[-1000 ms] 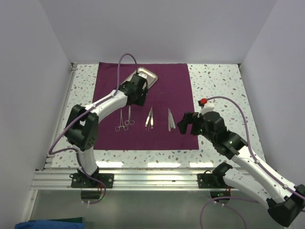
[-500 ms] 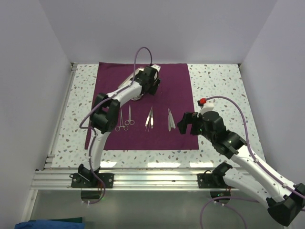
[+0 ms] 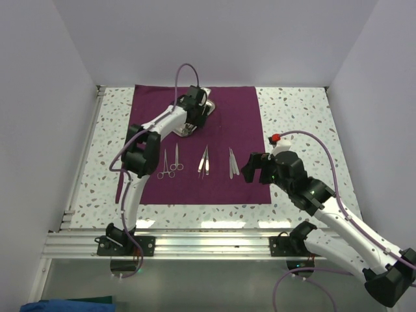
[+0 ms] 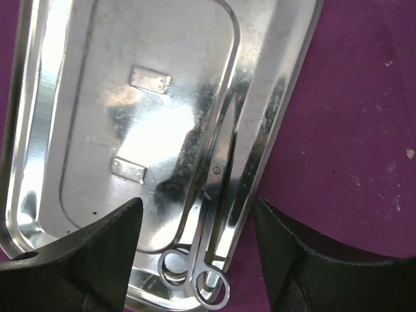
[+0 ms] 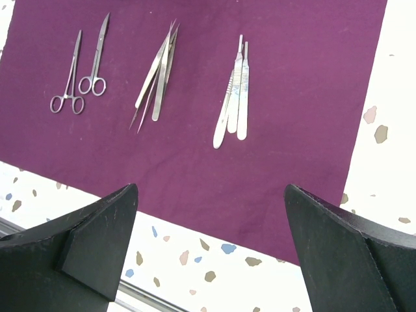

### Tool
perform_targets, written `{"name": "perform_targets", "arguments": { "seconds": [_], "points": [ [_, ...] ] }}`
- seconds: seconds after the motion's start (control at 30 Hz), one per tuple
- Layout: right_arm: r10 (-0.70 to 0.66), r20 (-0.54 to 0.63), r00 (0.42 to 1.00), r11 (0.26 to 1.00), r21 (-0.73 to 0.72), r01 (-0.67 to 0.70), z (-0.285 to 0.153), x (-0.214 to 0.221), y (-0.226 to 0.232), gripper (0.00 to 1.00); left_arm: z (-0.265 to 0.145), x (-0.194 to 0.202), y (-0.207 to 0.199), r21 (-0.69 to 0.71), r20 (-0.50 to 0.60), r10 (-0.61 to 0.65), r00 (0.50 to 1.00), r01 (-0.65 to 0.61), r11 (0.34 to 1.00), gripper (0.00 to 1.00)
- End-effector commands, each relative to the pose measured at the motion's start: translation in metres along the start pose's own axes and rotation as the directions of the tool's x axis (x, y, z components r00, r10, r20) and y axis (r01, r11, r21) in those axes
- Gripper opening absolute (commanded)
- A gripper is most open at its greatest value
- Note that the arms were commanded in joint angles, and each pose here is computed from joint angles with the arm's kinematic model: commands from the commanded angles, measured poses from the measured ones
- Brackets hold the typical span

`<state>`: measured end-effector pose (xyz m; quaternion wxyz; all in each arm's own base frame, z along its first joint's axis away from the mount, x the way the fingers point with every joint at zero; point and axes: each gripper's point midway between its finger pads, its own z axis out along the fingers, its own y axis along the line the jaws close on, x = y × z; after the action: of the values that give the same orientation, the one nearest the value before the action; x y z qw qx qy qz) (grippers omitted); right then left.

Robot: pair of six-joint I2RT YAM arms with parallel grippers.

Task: Open and lay out the surgical kit
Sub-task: Pick up the medical item from the container.

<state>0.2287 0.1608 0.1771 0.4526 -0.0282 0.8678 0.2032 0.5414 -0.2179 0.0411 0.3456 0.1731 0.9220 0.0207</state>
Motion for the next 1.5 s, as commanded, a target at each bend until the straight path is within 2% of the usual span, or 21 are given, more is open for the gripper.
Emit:
{"name": "perform_targets", "arguments": {
  "seconds": [0.0,0.33,0.4,0.53,0.57,0.73,0.77,0.83,0.87,1.0,1.47],
  "points": [
    [-0.001,0.028,1.0,1.0,0.007,0.0,0.002,-0.005,-0.001,0.98,0.001,0.015,-0.012,0.076,-0.065,-0.02,0.998,0.025,0.997,0.71],
    [0.002,0.029,1.0,1.0,0.003,-0.002,0.001,-0.005,-0.001,0.98,0.004,0.055,-0.018,0.108,-0.188,-0.039,0.981,0.06,0.992,0.65],
    [0.002,0.029,1.0,1.0,0.003,-0.002,0.0,-0.005,-0.001,0.98,0.006,0.062,-0.023,0.144,-0.214,-0.052,0.975,0.084,0.986,0.6],
    [0.004,0.034,0.999,1.0,0.004,-0.004,0.0,-0.006,-0.001,0.98,0.004,0.067,-0.03,0.194,-0.234,-0.064,0.97,0.111,0.975,0.49],
    [0.004,0.034,0.999,1.0,0.004,-0.004,-0.001,-0.006,-0.002,0.98,0.003,0.068,-0.031,0.203,-0.239,-0.065,0.969,0.115,0.972,0.43],
    [0.004,0.037,0.999,1.0,0.004,-0.004,-0.001,-0.006,-0.001,0.98,0.001,0.076,-0.036,0.219,-0.268,-0.067,0.961,0.128,0.967,0.31],
    [0.005,0.036,0.999,1.0,0.005,-0.005,-0.001,-0.006,-0.002,0.99,0.001,0.077,-0.036,0.223,-0.271,-0.066,0.96,0.129,0.966,0.24],
    [0.005,0.035,0.999,1.0,0.003,-0.005,-0.001,-0.006,-0.002,0.98,0.002,0.08,-0.042,0.246,-0.278,-0.063,0.959,0.135,0.96,0.19],
    [0.004,0.035,0.999,1.0,0.003,-0.004,-0.001,-0.006,-0.002,0.99,0.002,0.079,-0.045,0.266,-0.279,-0.066,0.958,0.143,0.953,0.11],
    [0.004,0.032,0.999,1.0,0.001,-0.004,-0.001,-0.005,-0.001,0.98,-0.001,0.066,-0.05,0.299,-0.252,-0.078,0.965,0.154,0.942,0.0],
    [0.004,0.033,0.999,1.0,0.006,-0.004,-0.001,-0.005,-0.002,0.99,-0.035,-0.015,-0.041,0.377,-0.093,-0.176,0.98,0.198,0.905,0.0]
  ]
}}
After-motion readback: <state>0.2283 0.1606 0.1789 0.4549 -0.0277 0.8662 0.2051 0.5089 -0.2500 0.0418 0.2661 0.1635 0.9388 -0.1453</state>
